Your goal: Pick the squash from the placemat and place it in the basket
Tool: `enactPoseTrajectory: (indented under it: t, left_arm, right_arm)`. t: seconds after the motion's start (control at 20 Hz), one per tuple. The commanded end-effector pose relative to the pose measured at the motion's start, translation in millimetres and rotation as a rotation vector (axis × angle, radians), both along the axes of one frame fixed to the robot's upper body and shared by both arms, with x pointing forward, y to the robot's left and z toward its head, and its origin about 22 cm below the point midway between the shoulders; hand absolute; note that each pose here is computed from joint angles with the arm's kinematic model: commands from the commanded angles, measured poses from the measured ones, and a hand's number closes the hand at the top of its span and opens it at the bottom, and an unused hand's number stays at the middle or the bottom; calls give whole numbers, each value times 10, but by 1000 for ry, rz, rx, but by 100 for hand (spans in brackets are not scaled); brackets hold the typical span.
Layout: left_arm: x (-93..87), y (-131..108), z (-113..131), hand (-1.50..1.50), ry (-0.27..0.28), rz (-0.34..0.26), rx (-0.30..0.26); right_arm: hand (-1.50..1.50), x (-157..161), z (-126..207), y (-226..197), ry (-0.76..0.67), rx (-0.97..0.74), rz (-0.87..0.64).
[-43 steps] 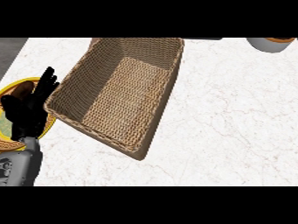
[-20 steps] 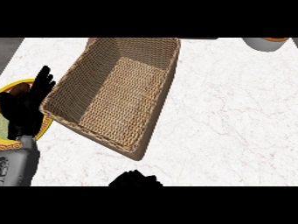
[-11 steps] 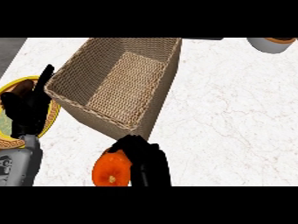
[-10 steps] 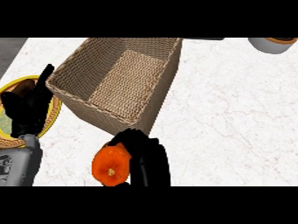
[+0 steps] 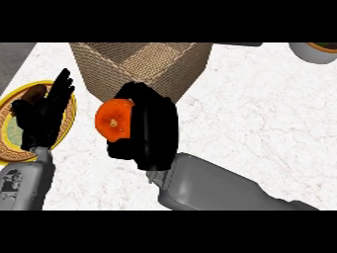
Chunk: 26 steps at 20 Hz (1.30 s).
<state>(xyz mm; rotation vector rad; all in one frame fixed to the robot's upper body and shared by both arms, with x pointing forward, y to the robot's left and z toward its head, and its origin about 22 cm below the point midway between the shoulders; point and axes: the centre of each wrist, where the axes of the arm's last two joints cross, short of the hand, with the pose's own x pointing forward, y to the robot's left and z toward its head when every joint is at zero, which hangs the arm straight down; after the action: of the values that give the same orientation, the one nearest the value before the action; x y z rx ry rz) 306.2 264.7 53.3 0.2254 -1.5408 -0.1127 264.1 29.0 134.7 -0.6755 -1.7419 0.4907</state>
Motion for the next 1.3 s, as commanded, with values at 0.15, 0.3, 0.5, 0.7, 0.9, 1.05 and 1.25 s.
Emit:
enactPoseTrajectory:
  t: [0.15,0.3,0.5,0.7,0.9,1.05,1.25]
  left_arm:
    - [49,137,15,0,-6,15,-4]
    - [49,86,-14,0,-1,-5,-20]
    - [6,6,-61,0,9,4,-23]
    - [9,30,-23,0,5,19,-5]
    - [29,68,-41,0,0,40,8]
    - [-41,122,-65,0,0,22,-11]
    - [20,136,-80,0,-18,33,-16]
  right_arm:
    - [150,394,320,225,139,45,-124]
    - [150,481,354,277,137,82,-94]
    - [150,569,398,306,158,128,-78]
    - [150,739,130,327,-104,-533,-70]
    - [150,792,352,482,-187,-657,-90]
    - [150,799,225,463,-201,-687,-93]
    - [150,924,338,444,-187,-660,-104]
